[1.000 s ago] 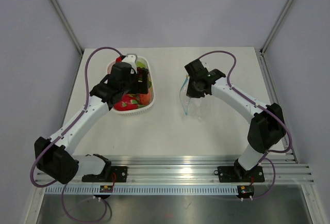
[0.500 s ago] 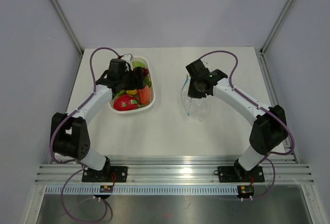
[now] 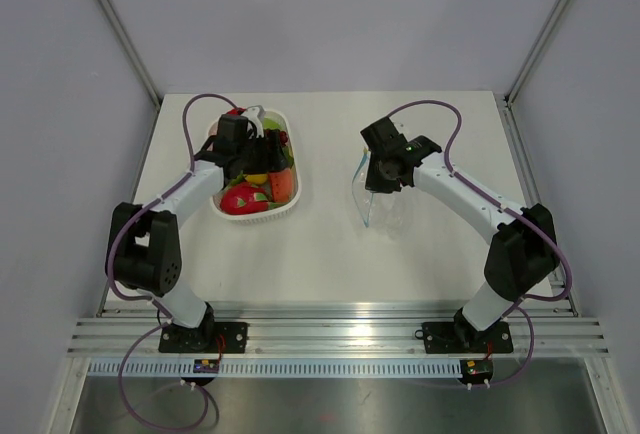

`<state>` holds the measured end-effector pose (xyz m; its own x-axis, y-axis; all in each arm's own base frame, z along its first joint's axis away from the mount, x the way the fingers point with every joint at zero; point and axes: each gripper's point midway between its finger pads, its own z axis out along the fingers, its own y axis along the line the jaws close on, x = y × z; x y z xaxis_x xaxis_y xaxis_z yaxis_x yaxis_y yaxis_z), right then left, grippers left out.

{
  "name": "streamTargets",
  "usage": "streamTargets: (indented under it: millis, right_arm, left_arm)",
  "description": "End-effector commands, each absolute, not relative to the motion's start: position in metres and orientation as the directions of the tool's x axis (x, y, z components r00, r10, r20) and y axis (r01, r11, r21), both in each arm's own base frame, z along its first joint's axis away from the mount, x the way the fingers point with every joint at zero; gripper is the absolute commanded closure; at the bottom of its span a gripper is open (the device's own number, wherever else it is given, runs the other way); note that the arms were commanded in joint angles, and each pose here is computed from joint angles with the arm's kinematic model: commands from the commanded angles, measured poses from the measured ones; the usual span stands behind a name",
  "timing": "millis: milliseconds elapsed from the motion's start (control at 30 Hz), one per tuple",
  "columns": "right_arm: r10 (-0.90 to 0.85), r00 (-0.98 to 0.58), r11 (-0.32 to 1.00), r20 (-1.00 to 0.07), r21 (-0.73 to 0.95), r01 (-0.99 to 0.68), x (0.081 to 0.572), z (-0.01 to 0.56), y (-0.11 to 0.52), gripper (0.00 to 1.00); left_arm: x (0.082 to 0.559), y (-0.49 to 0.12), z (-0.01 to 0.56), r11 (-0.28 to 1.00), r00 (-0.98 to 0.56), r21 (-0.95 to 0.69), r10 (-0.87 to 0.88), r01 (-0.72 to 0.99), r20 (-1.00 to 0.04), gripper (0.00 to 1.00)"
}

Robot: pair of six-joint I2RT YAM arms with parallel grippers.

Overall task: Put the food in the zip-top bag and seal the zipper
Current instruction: Pick up the fake fruit from the bin, then place the fake fruit in the zipper food storage bag.

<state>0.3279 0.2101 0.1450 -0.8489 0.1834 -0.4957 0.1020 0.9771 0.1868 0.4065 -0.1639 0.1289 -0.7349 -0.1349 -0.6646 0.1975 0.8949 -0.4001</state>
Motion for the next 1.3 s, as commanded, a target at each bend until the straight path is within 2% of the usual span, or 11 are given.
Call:
streamTargets:
  millis: [0, 100, 200, 233, 300, 333, 533, 567, 900, 1133, 1267]
  right_arm:
    - [0.189, -0.828, 0.976, -0.528, 0.191, 0.101, 0.326, 0.159, 0.208, 1.00]
    - [0.189, -0.831, 0.976, -0.523, 0.194, 0.100, 0.326, 0.157, 0.209, 1.00]
    - [0.190, -0.831, 0.976, -0.524, 0.196, 0.099, 0.326, 0.158, 0.210, 1.00]
    - [0.193, -0.831, 0.975, -0.522, 0.195, 0.104, 0.326, 0.157, 0.209, 1.00]
    - [0.193, -0.831, 0.975, -0.521, 0.196, 0.104, 0.325, 0.158, 0.208, 1.00]
    - [0.194, -0.829, 0.975, -0.524, 0.199, 0.103, 0.325, 0.159, 0.208, 1.00]
    - [0.196, -0.830, 0.974, -0.523, 0.201, 0.103, 0.323, 0.158, 0.207, 1.00]
    - [0.194, -0.832, 0.974, -0.520, 0.203, 0.100, 0.322, 0.158, 0.208, 1.00]
    - [0.208, -0.845, 0.948, -0.493, 0.313, 0.051, 0.333, 0.165, 0.243, 1.00]
    - [0.191, -0.865, 0.921, -0.463, 0.390, -0.006, 0.345, 0.176, 0.284, 1.00]
    - [0.194, -0.872, 0.895, -0.449, 0.445, -0.030, 0.346, 0.186, 0.304, 1.00]
  left_arm:
    - [0.420, -0.170, 0.143, 0.878, -0.690, -0.416, -0.148, 0.239, -0.708, 0.30]
    - [0.423, -0.167, 0.133, 0.891, -0.702, -0.392, -0.128, 0.229, -0.701, 0.30]
    - [0.425, -0.166, 0.126, 0.895, -0.710, -0.384, -0.117, 0.228, -0.694, 0.36]
    - [0.426, -0.166, 0.126, 0.895, -0.710, -0.381, -0.114, 0.230, -0.695, 0.47]
    - [0.425, -0.166, 0.125, 0.895, -0.713, -0.382, -0.112, 0.231, -0.692, 0.55]
    - [0.424, -0.166, 0.125, 0.895, -0.714, -0.382, -0.111, 0.231, -0.691, 0.65]
    - [0.414, -0.161, 0.156, 0.897, -0.680, -0.376, -0.127, 0.231, -0.722, 0.92]
    - [0.409, -0.159, 0.170, 0.897, -0.667, -0.374, -0.131, 0.236, -0.734, 0.99]
    - [0.363, -0.156, 0.299, 0.841, -0.461, -0.412, -0.228, 0.351, -0.857, 1.00]
    - [0.342, -0.186, 0.339, 0.688, -0.451, -0.544, -0.338, 0.480, -0.826, 1.00]
    - [0.343, -0.196, 0.344, 0.630, -0.432, -0.601, -0.423, 0.492, -0.797, 1.00]
